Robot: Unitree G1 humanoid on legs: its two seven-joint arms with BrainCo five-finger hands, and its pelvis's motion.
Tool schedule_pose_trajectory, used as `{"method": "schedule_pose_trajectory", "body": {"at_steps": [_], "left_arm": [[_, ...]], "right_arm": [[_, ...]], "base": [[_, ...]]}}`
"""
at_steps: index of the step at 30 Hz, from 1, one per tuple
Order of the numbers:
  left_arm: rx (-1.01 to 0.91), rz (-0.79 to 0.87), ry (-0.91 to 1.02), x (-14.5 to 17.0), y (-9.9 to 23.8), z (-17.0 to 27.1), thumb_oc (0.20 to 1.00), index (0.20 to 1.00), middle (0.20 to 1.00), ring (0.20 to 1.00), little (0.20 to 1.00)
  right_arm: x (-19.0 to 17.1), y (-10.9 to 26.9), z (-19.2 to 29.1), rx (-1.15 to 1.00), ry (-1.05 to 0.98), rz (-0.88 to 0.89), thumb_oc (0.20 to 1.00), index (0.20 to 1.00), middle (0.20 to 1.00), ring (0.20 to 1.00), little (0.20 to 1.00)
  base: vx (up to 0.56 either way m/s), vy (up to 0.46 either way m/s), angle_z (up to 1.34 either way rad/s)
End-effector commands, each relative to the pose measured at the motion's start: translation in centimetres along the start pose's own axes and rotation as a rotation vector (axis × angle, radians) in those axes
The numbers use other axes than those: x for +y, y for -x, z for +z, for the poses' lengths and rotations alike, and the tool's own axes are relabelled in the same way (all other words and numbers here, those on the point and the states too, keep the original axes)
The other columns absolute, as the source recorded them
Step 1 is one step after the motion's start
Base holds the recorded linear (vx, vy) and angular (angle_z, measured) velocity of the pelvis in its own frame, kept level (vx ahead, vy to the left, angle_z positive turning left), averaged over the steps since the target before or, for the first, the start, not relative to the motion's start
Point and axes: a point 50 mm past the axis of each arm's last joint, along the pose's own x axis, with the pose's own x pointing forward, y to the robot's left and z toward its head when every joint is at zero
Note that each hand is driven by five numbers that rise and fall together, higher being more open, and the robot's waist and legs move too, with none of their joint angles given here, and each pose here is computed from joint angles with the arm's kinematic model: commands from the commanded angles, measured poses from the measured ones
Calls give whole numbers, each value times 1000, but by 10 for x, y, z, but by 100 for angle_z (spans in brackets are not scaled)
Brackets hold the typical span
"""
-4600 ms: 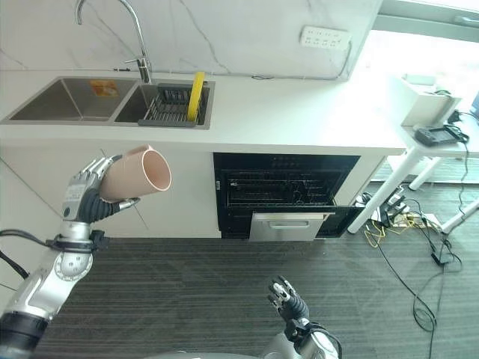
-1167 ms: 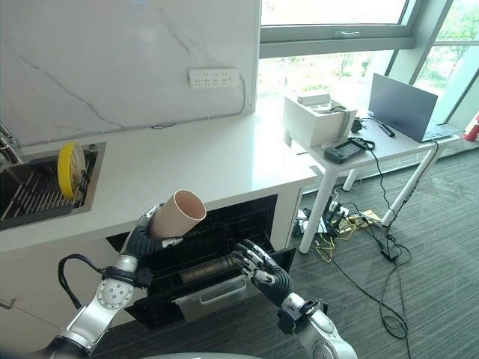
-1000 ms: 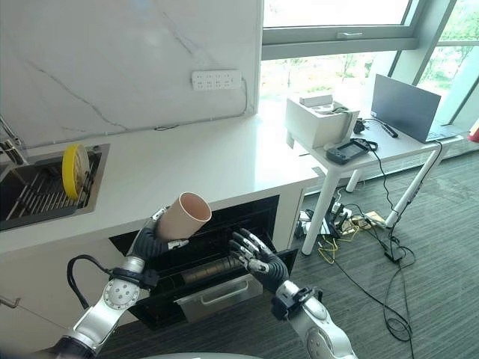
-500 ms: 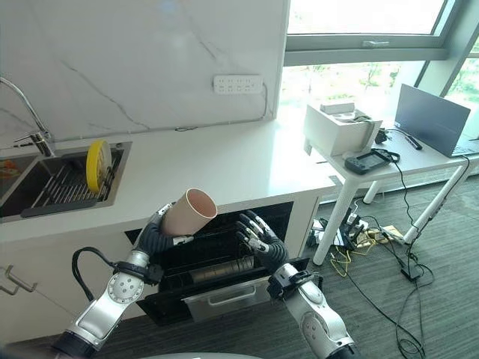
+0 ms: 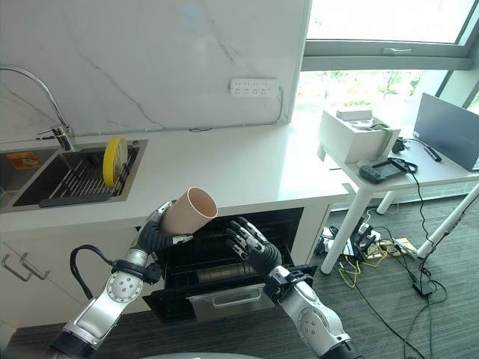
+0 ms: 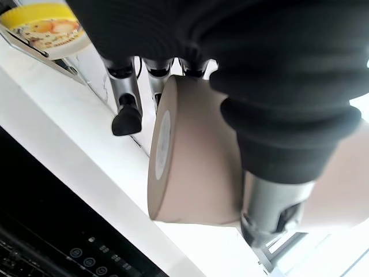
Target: Place the dishes in the dishwasher.
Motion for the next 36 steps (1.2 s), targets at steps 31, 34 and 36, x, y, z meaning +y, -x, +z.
{"method": "schedule_pose_trajectory", "body": {"at_steps": [31,34,36], "left_arm": [[-328,15,-259,-2,-52,63,200,200,200,200,200],[-337,-29,-278,-6,-52,65,200,200,200,200,200],[-346,-56,-291,-9,-52,66,200,200,200,200,200]], "right_arm": [[67,-48,49,-297,-141,264,1000,1000,1000,1000,1000],[67,-52,54,-300,-61,229,1000,1000,1000,1000,1000],[68,-56,56,-297,4,216,1000,1000,1000,1000,1000]], "base": [[-2,0,0],[0,0,0],[0,0,0]]}}
